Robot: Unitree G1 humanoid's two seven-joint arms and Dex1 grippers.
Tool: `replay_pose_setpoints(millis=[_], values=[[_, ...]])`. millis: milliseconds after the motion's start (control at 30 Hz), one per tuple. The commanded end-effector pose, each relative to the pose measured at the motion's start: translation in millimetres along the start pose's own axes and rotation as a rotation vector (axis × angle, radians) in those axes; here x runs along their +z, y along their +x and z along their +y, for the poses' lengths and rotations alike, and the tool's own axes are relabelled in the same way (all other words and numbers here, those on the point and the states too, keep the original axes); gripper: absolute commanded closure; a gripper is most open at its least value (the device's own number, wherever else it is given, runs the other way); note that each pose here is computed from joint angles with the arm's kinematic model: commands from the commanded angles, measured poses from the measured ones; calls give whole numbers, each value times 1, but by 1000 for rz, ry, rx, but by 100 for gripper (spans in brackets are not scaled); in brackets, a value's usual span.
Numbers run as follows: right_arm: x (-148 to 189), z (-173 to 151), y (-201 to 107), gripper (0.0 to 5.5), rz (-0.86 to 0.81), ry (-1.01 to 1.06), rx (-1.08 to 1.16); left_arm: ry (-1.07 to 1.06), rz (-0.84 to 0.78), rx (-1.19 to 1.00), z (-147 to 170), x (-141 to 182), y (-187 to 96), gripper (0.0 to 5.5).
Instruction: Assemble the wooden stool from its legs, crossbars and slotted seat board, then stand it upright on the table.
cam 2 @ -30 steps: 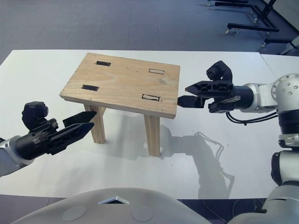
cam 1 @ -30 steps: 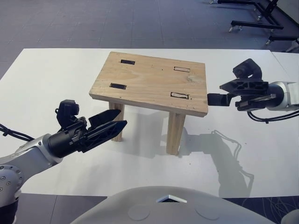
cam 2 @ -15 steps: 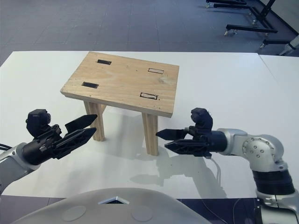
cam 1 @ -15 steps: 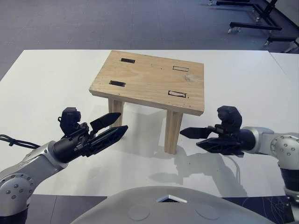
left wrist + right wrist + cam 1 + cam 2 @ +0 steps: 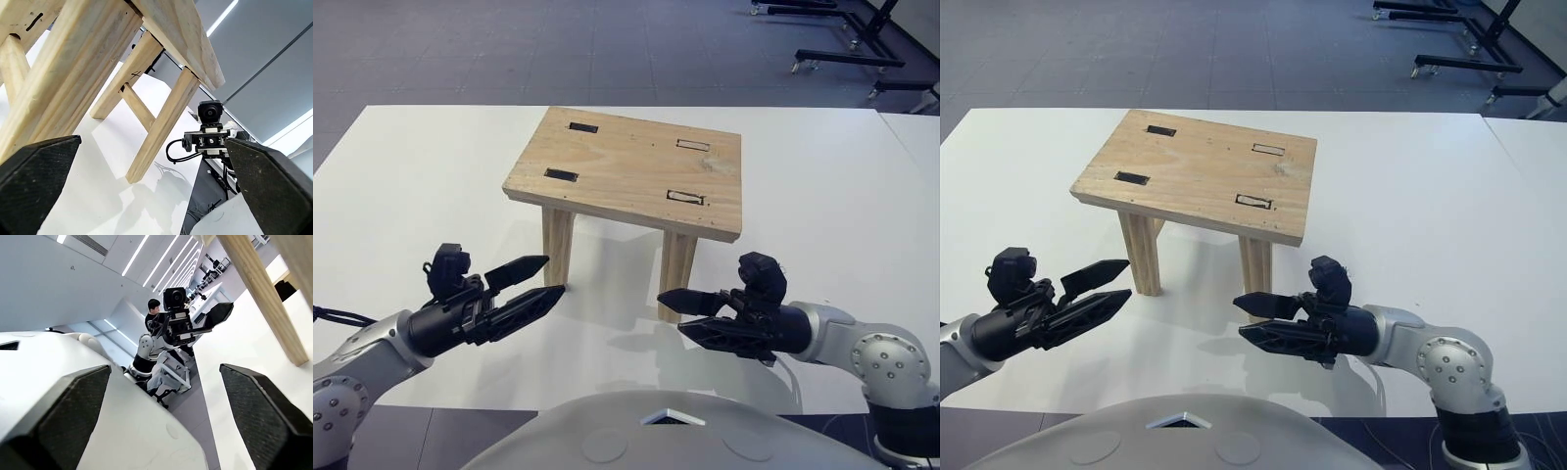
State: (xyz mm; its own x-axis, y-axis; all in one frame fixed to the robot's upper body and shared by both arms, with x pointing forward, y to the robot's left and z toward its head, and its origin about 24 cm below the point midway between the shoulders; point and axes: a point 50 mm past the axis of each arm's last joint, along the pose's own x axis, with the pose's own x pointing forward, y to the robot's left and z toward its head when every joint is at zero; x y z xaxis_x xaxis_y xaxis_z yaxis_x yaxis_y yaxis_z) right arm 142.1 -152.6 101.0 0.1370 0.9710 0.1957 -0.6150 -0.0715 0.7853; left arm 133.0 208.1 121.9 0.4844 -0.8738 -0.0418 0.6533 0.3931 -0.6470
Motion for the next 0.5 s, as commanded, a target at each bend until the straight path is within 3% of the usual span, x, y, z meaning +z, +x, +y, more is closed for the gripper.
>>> replay_pose_setpoints(millis=[33,267,500], values=[[2,-17,7,135,-44,-86,-101,4,32,23,11,4,3,10],[8,-51,9,135,-47,-192,-177,22,61,16,31,-3,26,10],[44,-62,31,135,14,-307,-137,85,48,92,68,-4,55,10]])
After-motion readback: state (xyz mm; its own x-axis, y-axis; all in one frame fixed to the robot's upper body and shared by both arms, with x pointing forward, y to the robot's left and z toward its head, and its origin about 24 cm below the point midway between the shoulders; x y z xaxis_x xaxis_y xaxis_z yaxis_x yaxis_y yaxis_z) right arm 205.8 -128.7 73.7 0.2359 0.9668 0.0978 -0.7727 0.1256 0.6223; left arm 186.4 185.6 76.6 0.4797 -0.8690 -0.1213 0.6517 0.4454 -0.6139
